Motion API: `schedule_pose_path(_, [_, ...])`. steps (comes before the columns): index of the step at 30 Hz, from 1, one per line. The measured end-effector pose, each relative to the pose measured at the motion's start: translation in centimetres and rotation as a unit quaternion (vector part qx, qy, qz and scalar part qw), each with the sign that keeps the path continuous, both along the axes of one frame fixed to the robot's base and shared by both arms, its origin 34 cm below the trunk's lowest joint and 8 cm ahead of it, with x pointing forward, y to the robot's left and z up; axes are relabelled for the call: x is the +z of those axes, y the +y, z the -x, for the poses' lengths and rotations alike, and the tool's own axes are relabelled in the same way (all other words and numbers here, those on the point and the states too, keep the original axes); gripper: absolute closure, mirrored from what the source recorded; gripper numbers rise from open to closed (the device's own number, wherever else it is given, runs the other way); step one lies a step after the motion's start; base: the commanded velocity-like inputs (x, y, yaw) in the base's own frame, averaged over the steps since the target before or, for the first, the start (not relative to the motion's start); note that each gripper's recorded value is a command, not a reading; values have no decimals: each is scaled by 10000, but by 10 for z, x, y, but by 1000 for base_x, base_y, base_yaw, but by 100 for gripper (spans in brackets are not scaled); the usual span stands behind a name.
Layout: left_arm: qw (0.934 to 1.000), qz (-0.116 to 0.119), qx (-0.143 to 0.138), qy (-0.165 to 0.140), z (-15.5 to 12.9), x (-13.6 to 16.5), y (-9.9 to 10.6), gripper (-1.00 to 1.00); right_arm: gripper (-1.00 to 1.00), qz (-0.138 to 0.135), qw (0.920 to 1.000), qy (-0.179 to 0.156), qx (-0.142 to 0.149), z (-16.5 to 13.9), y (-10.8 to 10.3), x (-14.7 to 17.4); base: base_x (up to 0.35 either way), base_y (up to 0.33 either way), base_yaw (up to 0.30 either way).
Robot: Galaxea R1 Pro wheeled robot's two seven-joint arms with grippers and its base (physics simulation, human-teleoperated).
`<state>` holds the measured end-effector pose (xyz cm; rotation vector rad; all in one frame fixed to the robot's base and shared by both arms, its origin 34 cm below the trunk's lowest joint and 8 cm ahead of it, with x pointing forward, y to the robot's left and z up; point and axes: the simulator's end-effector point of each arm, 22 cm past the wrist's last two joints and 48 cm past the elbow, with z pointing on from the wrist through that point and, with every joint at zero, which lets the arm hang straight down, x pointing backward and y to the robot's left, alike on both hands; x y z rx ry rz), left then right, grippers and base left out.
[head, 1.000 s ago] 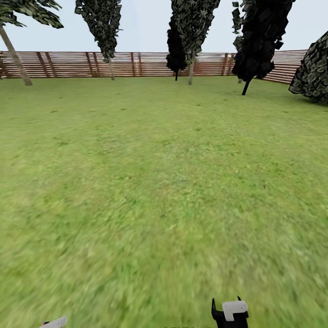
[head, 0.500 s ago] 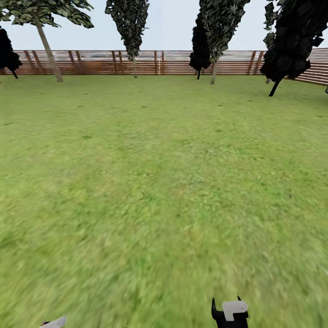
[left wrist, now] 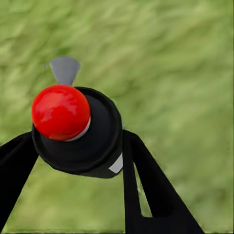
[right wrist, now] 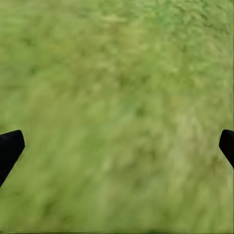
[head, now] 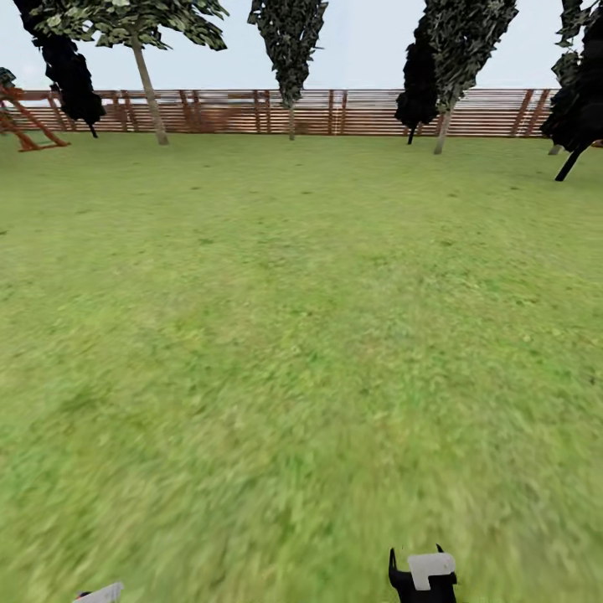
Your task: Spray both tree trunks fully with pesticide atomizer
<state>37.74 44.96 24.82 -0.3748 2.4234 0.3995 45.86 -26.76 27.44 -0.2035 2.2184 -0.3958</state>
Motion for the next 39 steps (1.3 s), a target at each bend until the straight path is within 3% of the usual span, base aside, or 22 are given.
schedule_pose_path(6, [10000, 3, -2, 17, 1, -1, 0, 100, -100, 0, 10000, 17, 1, 1, 0, -1, 87, 3, 281])
schedule_pose_path(39, [9999, -6, 6, 117, 8, -6, 0, 100, -100, 0, 9999, 103, 0, 7, 0, -7, 338, 74, 281])
